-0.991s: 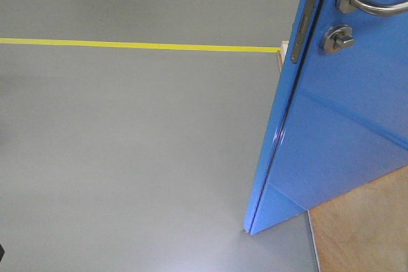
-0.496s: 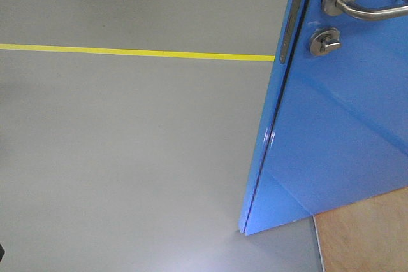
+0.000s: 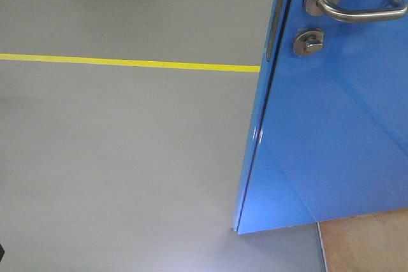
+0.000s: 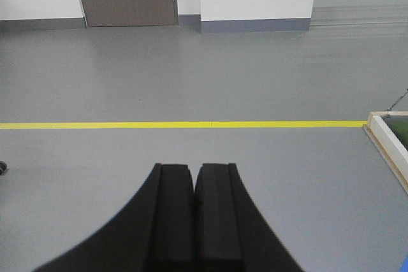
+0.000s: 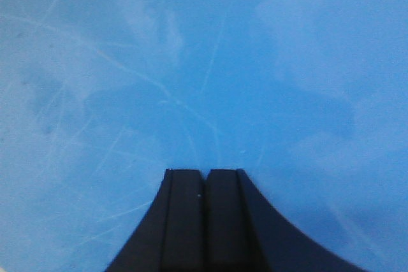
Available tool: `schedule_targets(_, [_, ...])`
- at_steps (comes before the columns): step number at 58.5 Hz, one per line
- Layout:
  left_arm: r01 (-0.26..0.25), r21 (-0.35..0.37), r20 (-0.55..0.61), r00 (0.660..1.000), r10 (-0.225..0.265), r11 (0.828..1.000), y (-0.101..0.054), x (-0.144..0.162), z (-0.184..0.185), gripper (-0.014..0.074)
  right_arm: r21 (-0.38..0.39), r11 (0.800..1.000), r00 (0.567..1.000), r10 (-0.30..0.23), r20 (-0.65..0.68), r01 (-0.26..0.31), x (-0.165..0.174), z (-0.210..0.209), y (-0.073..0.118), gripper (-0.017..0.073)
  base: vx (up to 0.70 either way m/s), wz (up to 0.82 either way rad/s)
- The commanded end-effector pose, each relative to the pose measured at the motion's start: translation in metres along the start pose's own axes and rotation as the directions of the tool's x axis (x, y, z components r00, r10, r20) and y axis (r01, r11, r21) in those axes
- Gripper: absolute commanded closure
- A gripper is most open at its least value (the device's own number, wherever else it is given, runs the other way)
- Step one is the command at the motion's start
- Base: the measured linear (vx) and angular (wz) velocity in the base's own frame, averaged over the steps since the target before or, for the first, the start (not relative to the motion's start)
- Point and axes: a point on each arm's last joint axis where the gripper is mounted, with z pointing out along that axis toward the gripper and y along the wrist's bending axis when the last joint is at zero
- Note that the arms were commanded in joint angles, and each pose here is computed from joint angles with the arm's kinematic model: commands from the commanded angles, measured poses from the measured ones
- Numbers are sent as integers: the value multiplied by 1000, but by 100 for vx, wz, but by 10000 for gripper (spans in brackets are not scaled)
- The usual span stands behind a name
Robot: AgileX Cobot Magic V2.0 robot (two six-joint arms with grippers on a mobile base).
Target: Move to blue door and open it
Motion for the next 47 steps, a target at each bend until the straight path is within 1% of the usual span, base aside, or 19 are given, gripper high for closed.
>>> schedule_targets(1, [9,8,122,992,-10,1000,0,-17,-4,521,-24,1000,993,-9,121,12,-20,-11,10,547,24,0])
schedule_targets(47, [9,8,122,992,-10,1000,0,-17,-4,521,-24,1000,993,-9,121,12,-20,-11,10,547,23,-4])
